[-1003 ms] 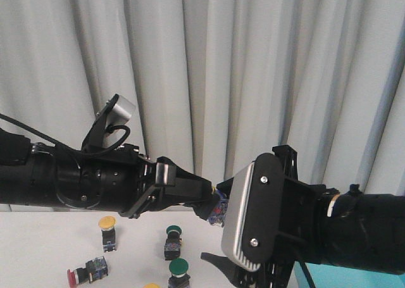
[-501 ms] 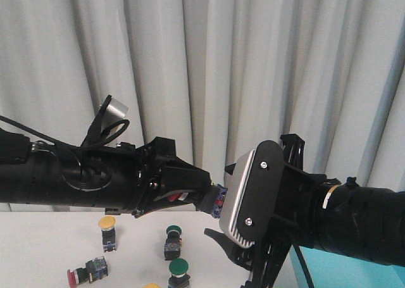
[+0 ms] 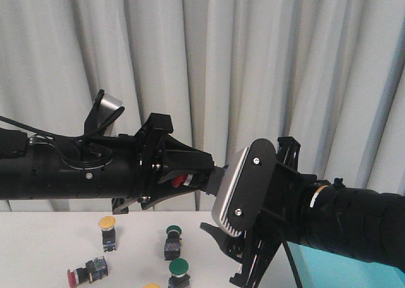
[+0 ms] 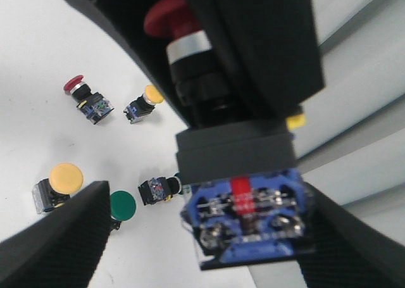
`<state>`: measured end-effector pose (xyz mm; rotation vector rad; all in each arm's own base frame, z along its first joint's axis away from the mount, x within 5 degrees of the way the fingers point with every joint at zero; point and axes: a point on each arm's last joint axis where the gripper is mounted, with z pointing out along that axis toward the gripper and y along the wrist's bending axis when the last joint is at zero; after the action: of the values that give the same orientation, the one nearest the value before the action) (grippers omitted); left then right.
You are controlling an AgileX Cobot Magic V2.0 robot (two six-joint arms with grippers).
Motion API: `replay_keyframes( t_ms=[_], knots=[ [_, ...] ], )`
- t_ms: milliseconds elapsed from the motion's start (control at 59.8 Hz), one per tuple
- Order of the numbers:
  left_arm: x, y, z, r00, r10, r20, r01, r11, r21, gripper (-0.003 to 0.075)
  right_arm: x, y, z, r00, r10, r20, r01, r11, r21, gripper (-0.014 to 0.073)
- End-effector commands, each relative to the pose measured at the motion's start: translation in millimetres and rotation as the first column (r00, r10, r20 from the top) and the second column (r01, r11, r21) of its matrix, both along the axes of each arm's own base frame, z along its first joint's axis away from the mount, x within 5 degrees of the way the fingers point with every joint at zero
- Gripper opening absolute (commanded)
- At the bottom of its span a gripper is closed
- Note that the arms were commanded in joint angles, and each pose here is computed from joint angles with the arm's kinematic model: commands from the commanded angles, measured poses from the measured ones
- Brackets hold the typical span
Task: Pick red and yellow buttons and place in box
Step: 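Carry the red button toward the right gripper above the table, then grasp the red button's base with the right gripper, open left gripper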
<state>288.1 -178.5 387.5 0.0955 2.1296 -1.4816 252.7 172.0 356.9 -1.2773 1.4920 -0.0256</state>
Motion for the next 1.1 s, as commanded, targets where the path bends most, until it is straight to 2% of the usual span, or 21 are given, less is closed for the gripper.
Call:
replay_keyframes(
  t_ms=[0,184,535,886,1086],
  knots=[
    [-10.2,1.5,26.5,0.999,0.009,0.035,-0.006,0.996,-0.095,0.0029,-1.0,-3.4,24.3,0.995,-0.036,0.093,0.029,0.997,0.076,0.0505],
    [-9.0,0.9,24.6,0.999,0.006,0.031,-0.003,0.996,-0.091,0.0039,0.1,-3.9,26.2,0.993,-0.048,0.111,0.038,0.995,0.088,0.0384],
    [-5.7,-2.7,16.7,1.000,-0.027,0.002,0.028,0.996,-0.082,0.0045,0.0,-3.1,27.6,0.991,-0.052,0.125,0.040,0.995,0.097,0.0254],
    [-5.5,-2.6,16.8,1.000,-0.026,0.002,0.026,0.996,-0.083,0.0054,-0.4,-2.7,27.3,0.991,-0.049,0.122,0.037,0.995,0.095,0.0055],
    [-5.3,-2.6,16.8,1.000,-0.023,0.002,0.024,0.996,-0.083,0.0078,-0.4,-2.7,27.4,0.991,-0.049,0.122,0.037,0.995,0.095,0.0002]
  ],
)
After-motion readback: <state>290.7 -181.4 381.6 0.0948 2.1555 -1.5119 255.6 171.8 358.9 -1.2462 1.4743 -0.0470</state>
